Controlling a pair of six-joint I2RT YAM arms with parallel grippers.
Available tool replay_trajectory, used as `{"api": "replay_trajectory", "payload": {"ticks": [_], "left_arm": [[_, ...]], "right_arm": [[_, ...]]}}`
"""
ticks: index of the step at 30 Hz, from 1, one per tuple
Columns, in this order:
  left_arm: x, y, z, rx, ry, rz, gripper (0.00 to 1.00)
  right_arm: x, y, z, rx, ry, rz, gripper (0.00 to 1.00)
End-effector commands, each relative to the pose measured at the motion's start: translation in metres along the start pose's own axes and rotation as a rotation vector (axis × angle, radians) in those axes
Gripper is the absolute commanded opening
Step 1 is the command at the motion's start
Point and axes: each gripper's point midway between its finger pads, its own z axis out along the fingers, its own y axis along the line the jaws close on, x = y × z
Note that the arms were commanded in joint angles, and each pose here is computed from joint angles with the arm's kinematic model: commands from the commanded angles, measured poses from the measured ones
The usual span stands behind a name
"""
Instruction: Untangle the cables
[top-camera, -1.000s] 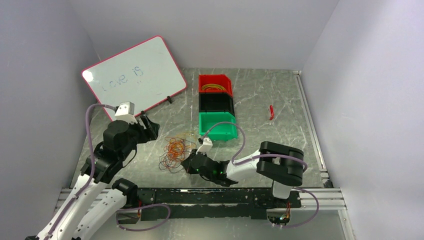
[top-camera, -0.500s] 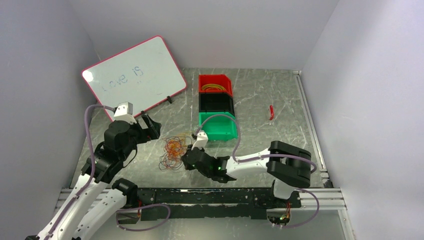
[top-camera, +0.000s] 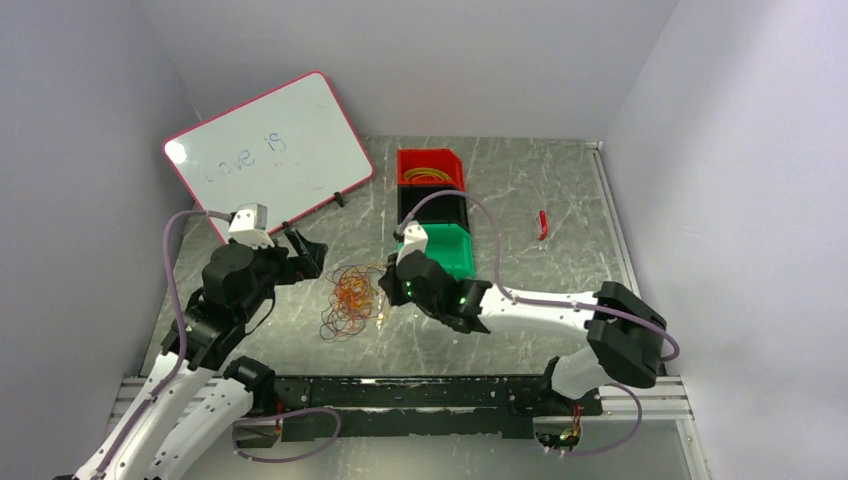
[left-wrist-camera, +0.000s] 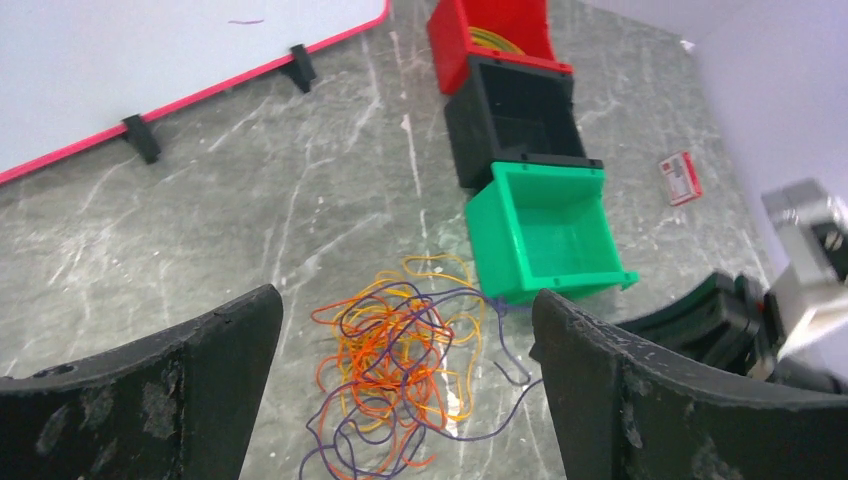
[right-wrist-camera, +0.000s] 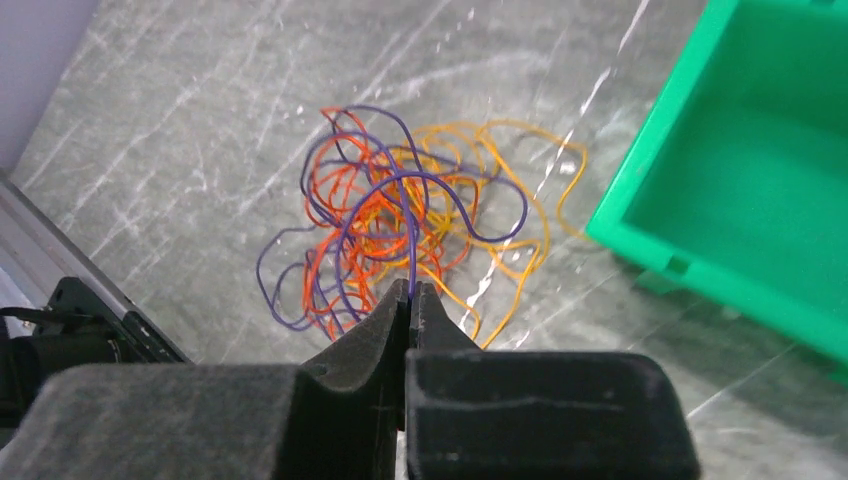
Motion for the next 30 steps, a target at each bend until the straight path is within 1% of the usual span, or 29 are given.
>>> {"api": "replay_trajectory", "payload": {"ticks": [1,6,10,12,15,18,22,23,27,30], "left_arm": [[-0.007,-0.022,0.0,0.136,-0.051,0.009,0.99],[-0.007,-0.04,0.008,0.24,-0.07,0.04,0.97],[-0.014,-0.052,0.014,0.305,-0.122,0.061,0.94],[-0.02,-0.06,0.012,0.356,-0.159,0.077,0.92],[-0.027,-0.068,0.004,0.409,-0.213,0.09,0.92],[-0.028,-0.072,-0.004,0.453,-0.241,0.113,0.91],[-0.025,-0.072,-0.007,0.471,-0.25,0.116,0.89],[-0.025,-0.071,-0.007,0.468,-0.259,0.148,0.89],[-0.027,-0.073,-0.003,0.475,-0.281,0.179,0.88],[-0.031,-0.078,-0.001,0.502,-0.321,0.214,0.88]], "right_arm": [[-0.036,0.005,-0.013,-0.089,0.013,-0.097,0.0],[-0.063,0.028,-0.015,-0.187,0.05,-0.179,0.0],[-0.075,0.036,-0.01,-0.215,0.088,-0.251,0.0],[-0.082,0.036,-0.009,-0.228,0.103,-0.272,0.0],[-0.095,0.034,-0.011,-0.24,0.121,-0.291,0.0],[-0.112,0.035,-0.015,-0.25,0.111,-0.311,0.0],[-0.128,0.042,-0.024,-0.294,0.115,-0.325,0.0],[-0.131,0.044,-0.026,-0.302,0.114,-0.325,0.0],[-0.147,0.055,-0.033,-0.344,0.099,-0.315,0.0],[-0.151,0.059,-0.032,-0.353,0.097,-0.303,0.0]]}}
